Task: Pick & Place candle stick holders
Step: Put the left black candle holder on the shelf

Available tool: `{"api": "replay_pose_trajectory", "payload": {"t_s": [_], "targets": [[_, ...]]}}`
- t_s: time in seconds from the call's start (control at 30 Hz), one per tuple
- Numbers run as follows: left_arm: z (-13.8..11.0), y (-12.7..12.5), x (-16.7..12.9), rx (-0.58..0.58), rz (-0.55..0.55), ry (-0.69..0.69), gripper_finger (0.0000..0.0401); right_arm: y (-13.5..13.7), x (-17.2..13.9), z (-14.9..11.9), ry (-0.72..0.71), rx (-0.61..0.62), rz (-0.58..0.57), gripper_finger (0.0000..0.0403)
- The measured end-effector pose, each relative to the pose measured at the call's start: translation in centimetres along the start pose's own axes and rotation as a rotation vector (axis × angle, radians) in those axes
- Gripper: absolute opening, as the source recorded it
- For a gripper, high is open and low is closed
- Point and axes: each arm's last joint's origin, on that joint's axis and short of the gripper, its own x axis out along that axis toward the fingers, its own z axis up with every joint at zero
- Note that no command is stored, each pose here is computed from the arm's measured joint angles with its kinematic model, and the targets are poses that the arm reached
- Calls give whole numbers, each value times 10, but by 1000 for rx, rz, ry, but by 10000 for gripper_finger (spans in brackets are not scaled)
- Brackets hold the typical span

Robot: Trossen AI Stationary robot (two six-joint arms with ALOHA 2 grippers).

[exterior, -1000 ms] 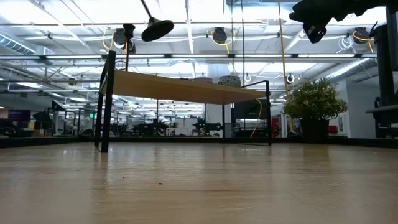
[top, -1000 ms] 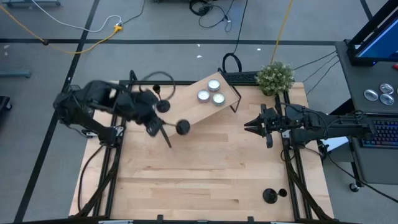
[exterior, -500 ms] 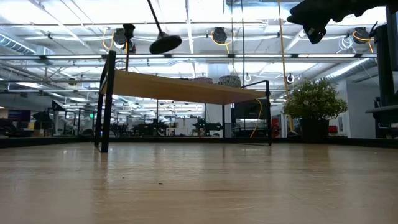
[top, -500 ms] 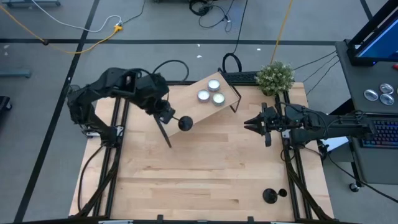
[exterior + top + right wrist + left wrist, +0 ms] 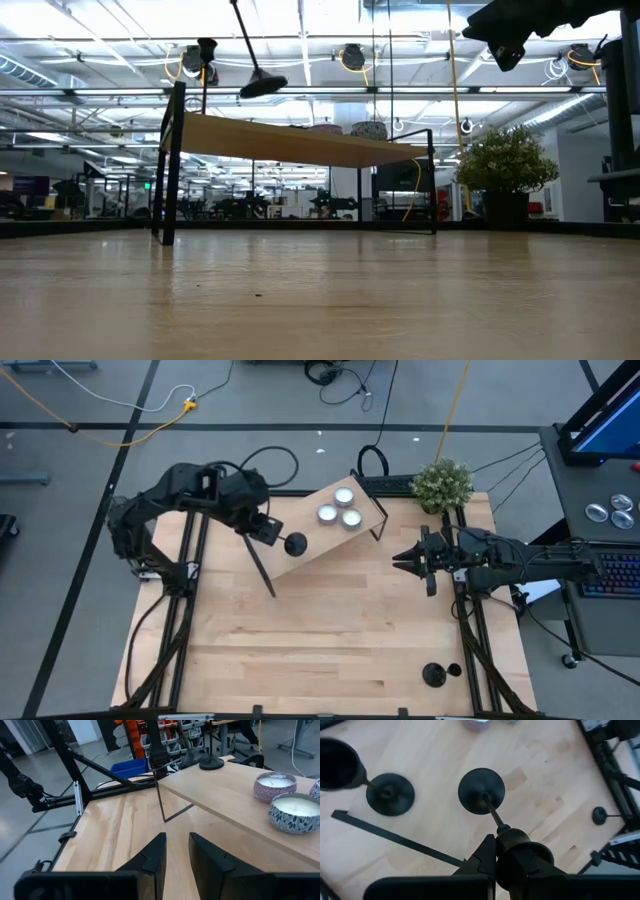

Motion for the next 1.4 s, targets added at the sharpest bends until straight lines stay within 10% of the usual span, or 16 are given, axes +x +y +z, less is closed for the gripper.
{"api": "replay_pose_trajectory", "payload": {"t_s": [1.4], "targets": [[-27, 33, 14, -68, 110, 69, 14, 0, 0, 0, 1, -9, -4, 73]]}}
